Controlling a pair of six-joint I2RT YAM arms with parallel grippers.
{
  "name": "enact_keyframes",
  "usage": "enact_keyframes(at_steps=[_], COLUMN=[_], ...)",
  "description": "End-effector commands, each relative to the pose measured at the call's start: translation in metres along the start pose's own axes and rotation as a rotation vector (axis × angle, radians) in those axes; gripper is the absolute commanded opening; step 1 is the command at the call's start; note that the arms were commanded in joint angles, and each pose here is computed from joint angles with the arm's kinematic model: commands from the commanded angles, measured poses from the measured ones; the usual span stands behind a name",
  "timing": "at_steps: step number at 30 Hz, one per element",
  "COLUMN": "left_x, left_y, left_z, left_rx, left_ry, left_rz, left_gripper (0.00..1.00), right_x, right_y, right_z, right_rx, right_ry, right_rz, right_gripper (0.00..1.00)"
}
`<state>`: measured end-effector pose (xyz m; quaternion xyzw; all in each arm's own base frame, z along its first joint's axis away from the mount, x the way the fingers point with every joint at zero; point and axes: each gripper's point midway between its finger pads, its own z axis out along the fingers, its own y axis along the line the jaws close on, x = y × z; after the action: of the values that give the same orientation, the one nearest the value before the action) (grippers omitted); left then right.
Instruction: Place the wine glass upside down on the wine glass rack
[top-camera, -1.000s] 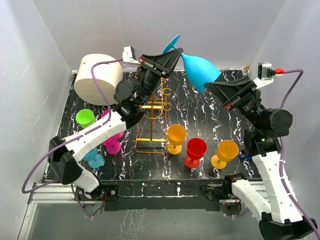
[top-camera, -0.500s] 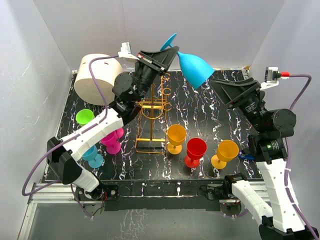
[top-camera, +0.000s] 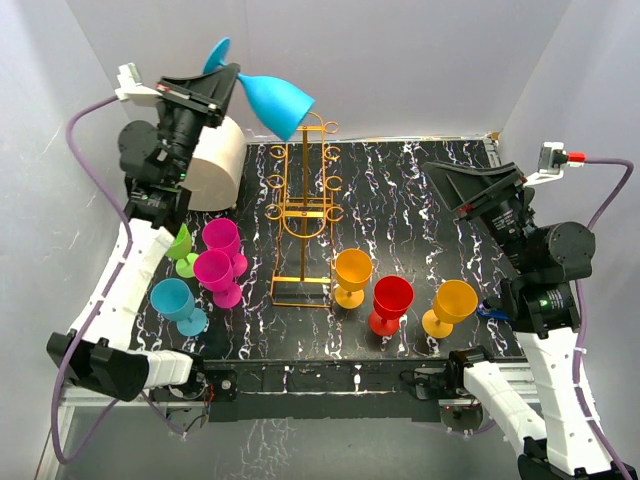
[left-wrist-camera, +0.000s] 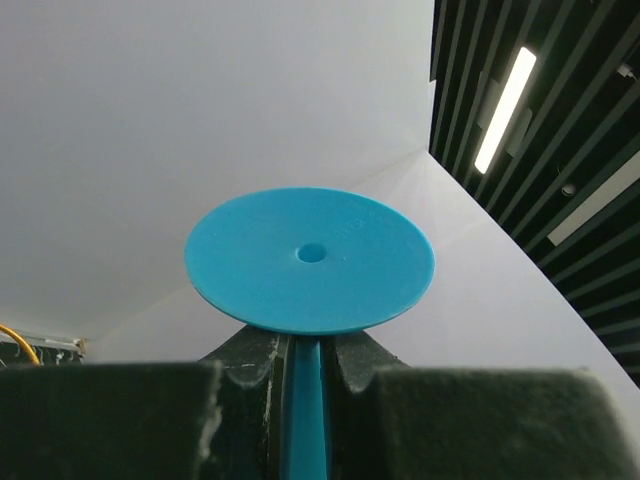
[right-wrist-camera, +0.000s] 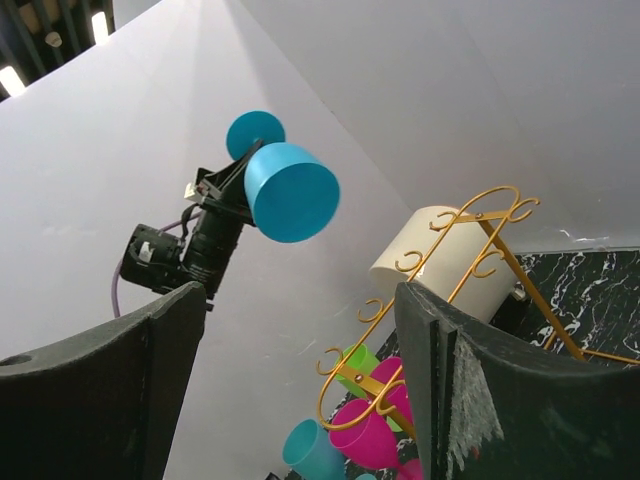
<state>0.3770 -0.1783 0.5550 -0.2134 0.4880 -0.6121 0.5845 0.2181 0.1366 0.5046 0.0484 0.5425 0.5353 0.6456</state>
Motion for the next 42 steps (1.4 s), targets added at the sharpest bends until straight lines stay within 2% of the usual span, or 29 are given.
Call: enact_keyframes(at_steps=[1,6,13,17,22,27,32,36,42], left_x=[-0.022,-0.053,-0.084,-0.091,-0.069,-0.033,-0.019,-0.018,-0.001], left_y=[-0.02,0.005,0.047,0.067,0.076,0.086,0.114,0.134,0.146], left_z=[-0.025,-0.041,-0.072,-0.083,-0.08,-0.081,-0.082,-0.072,-0.054], left_rx=[0.03,-0.093,-0.351,-0.402,-0.271,-0.087,-0.047,-0.061,0.059], left_ry=[0.045,0.027,-0.034,-0.038,0.067,0.203,0.254,0.294,0.367], left_rz=[0.031,0.2,0.569,0.72,0.853,0.901,0.947,0.969,1.005], left_gripper=[0.0,0.0,0.0,0.0,0.0,0.0,0.0,0.0,0.0], right_x=[-0.011,-0.009,-0.007,-0.005,-0.001,0.013,0.023,0.039,0.053], right_y=[0.008,0.004,-0.005,-0.007,-0.01,-0.025,-0.045,-0.064,-0.083], right_z=[0.0,-0.001,-0.003,-0.003,-0.007,-0.013,-0.022,-0.031,-0.044], right_rx=[-0.011,0.007,0.043,0.046,0.049,0.072,0.149,0.235,0.3], right_ry=[-0.036,-0.032,-0.028,-0.02,-0.019,0.0,0.018,0.088,0.123], right_rz=[-0.03,-0.036,-0.048,-0.055,-0.071,-0.062,-0.063,-0.056,-0.076], right_gripper=[0.73,0.73,0.73,0.73,0.74,0.74,0.74,0.74,0.73])
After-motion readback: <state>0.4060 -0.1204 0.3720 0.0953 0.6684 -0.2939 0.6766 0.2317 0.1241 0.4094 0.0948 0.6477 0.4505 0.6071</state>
